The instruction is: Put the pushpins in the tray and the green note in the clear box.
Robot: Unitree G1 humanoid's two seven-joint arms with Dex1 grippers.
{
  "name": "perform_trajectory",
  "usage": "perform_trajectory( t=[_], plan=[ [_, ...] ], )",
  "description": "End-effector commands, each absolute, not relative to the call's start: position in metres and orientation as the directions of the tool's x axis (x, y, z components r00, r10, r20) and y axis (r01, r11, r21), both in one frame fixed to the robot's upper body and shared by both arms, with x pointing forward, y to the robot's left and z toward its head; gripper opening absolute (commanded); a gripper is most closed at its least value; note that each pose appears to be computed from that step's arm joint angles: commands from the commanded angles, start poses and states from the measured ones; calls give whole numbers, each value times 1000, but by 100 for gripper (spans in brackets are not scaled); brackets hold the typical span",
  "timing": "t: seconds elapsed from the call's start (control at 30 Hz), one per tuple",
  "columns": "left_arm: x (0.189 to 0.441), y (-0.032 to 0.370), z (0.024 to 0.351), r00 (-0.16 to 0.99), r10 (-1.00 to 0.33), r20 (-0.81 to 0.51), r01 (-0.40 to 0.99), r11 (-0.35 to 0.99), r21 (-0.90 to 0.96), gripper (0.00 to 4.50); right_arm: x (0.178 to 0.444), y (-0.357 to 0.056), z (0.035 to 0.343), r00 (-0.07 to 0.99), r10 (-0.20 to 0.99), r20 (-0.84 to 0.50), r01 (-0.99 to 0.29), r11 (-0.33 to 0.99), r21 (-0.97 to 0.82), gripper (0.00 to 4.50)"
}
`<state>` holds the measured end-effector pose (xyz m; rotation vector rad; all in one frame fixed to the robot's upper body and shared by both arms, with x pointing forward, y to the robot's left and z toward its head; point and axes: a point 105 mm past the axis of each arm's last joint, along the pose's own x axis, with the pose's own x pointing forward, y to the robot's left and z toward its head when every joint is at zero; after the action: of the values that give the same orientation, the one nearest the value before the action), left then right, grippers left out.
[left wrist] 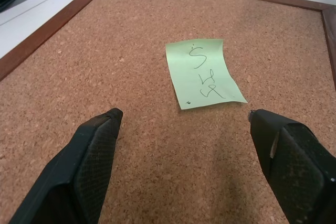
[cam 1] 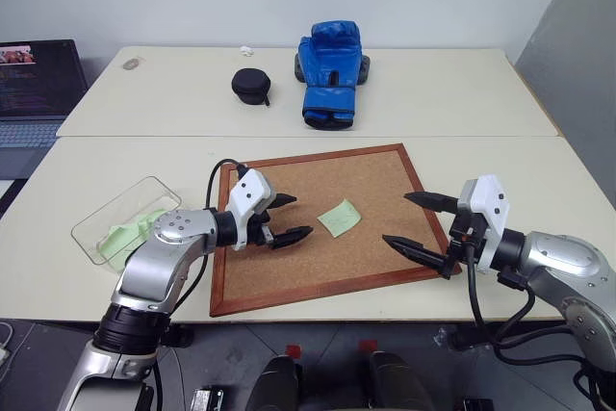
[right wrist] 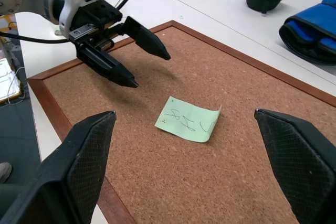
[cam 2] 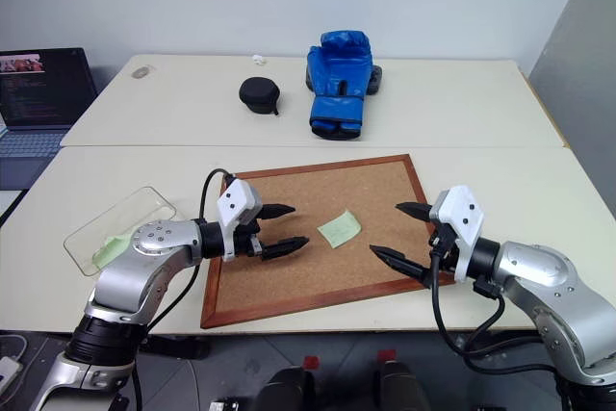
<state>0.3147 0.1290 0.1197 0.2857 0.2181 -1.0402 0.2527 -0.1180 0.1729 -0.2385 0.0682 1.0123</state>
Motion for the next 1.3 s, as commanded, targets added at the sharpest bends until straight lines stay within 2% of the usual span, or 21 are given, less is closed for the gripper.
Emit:
perform_trajectory(
  t=[0.03, 0.37, 0.8, 0.93, 1.3],
  plan=[
    [314, 119, 128, 416, -856, -306, 905, 356, 234, 411, 255, -120, 180, 539, 830, -141, -837, 510, -199, 449],
    [335, 101, 110, 261, -881, -394, 922, 108, 371, 411, 254, -125, 177, 585, 802, -122, -806, 559, -195, 449],
    [353, 86, 95, 143, -888, -438, 947, -5, 320, 411, 250, -133, 177, 645, 756, -111, -760, 620, -194, 449],
    [352, 86, 91, 104, -886, -452, 959, -31, 281, 355, 250, -135, 178, 659, 745, -108, -748, 633, -197, 450],
    [355, 85, 94, 89, -890, -448, 964, -36, 264, 141, 252, -134, 180, 665, 740, -99, -742, 641, -195, 450]
  ],
)
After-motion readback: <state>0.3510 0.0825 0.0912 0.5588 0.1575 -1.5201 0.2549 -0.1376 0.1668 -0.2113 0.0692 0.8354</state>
